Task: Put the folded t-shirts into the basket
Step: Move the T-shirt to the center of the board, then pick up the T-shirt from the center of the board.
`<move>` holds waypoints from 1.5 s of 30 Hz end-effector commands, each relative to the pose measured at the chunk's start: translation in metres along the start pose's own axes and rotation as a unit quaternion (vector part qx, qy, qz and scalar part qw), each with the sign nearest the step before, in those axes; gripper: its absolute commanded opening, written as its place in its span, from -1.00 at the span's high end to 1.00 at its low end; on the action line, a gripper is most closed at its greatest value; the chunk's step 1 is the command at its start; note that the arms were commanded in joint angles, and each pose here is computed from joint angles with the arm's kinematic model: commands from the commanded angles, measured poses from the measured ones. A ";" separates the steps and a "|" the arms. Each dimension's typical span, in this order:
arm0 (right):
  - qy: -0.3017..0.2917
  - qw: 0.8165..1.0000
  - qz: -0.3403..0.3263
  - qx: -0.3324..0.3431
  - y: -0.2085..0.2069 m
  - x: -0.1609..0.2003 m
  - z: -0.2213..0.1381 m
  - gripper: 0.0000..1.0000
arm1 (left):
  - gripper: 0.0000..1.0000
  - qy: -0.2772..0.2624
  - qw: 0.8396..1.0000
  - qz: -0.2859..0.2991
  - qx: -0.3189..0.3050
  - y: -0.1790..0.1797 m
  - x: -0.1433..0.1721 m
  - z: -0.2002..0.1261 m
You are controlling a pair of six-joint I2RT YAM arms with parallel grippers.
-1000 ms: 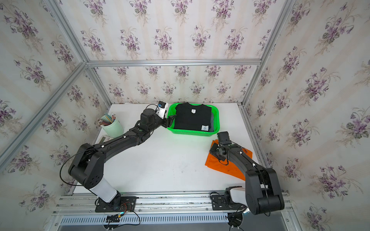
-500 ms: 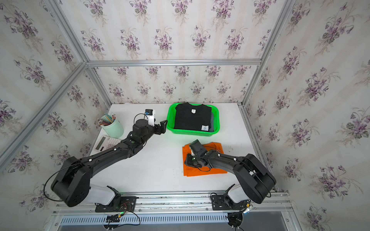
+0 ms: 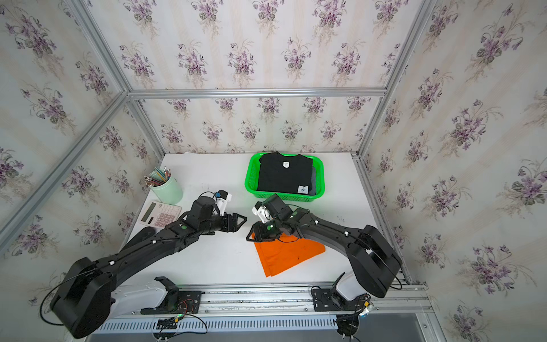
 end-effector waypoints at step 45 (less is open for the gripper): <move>-0.162 0.898 0.188 0.365 -0.127 -0.016 -0.097 -0.40 | 1.00 0.142 0.944 0.299 -0.011 -0.030 0.062 0.043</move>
Point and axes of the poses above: each gripper's point midway between its finger pads, its own z axis out along the fingers, its own y axis along the line the jaws close on, x = y × z, the point moved 6 cm from there along -z, back along the fingers, and after that the axes turned 10 degrees about -z, right-handed, at the moved point
